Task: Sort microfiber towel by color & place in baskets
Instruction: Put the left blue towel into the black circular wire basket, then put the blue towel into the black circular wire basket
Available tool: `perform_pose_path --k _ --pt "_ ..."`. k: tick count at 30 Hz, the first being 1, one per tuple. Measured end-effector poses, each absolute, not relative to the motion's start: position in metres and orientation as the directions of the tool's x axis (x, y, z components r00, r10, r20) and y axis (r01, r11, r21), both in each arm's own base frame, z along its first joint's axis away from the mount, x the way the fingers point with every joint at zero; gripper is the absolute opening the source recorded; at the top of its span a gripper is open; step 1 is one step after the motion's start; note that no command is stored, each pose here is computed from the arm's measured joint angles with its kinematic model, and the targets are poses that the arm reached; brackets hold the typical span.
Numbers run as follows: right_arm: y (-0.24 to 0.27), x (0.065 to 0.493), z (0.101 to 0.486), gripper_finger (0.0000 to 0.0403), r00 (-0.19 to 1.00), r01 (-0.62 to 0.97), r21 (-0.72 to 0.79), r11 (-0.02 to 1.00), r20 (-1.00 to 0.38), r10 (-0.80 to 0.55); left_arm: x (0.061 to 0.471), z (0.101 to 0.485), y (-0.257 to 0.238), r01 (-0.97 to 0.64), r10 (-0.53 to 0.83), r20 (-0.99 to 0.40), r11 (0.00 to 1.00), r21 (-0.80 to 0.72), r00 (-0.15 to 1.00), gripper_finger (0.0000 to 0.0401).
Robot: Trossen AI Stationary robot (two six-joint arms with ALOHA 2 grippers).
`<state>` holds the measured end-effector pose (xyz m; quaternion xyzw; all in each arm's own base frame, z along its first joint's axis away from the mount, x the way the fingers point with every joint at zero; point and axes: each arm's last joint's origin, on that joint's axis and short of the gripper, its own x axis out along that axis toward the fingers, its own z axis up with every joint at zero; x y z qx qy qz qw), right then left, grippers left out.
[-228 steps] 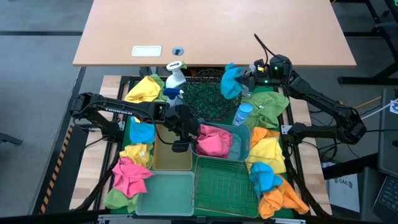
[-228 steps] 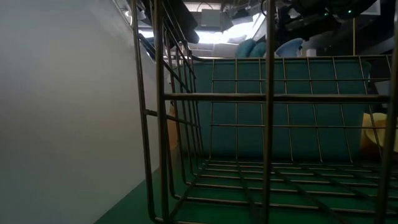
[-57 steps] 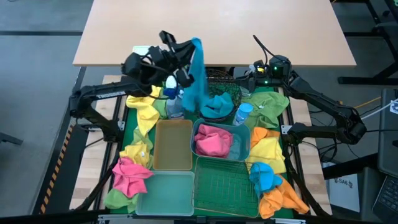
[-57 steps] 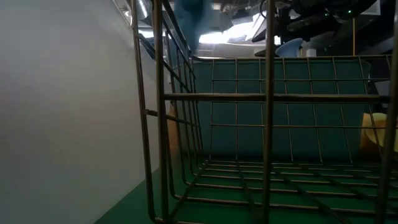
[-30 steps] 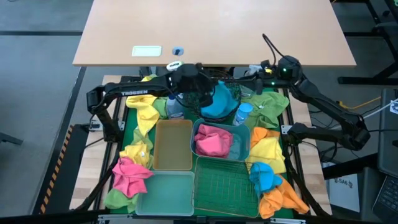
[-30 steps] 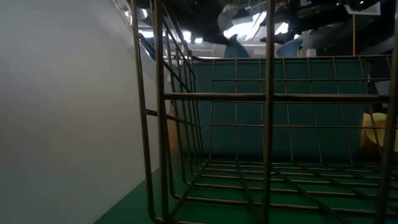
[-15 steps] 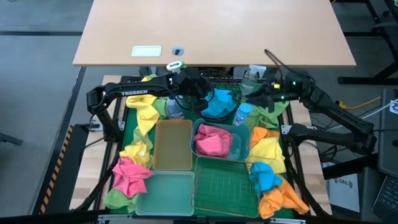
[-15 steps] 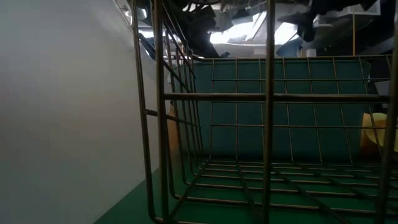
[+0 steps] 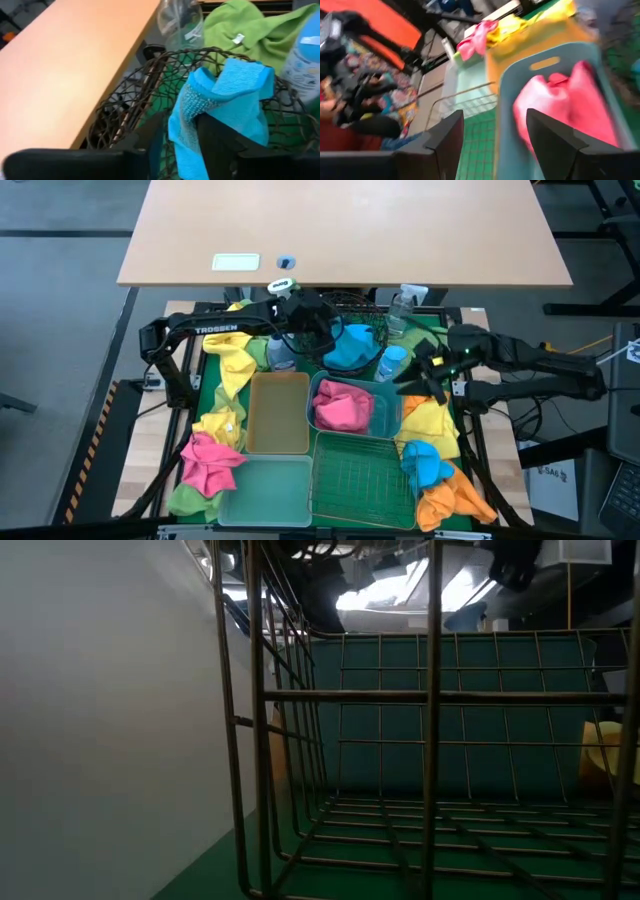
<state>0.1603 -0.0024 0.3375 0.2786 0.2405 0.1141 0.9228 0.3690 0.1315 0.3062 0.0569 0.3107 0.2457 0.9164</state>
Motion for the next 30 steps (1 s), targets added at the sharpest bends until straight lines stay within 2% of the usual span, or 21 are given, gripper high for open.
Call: perform_pose_path --k 3,8,16,21,30 --pt "0.009 0.16 0.337 0.0216 0.834 -0.129 0.566 0.814 -0.382 0.398 0.368 0.308 0.129 -0.432 0.504 -0.54 0.862 0.265 0.674 0.0132" --pt "0.026 0.158 0.336 0.0216 0.807 -0.144 0.573 0.807 -0.404 0.431 0.361 0.32 0.12 -0.47 0.56 -0.517 0.827 0.308 0.647 0.0136" --pt "0.041 0.152 0.329 0.0216 0.773 -0.074 0.559 0.826 -0.491 0.402 0.348 0.345 0.1 -0.468 0.555 -0.463 0.832 0.299 0.691 0.0136" --pt "0.047 0.148 0.324 0.0216 0.745 -0.036 0.547 0.836 -0.543 0.387 0.348 0.347 0.093 -0.453 0.543 -0.463 0.84 0.299 0.701 0.0135" --pt "0.067 0.137 0.319 0.0216 0.679 0.048 0.612 0.789 -0.6 0.424 0.35 0.346 0.072 -0.388 0.491 -0.487 0.871 0.302 0.722 0.0135"
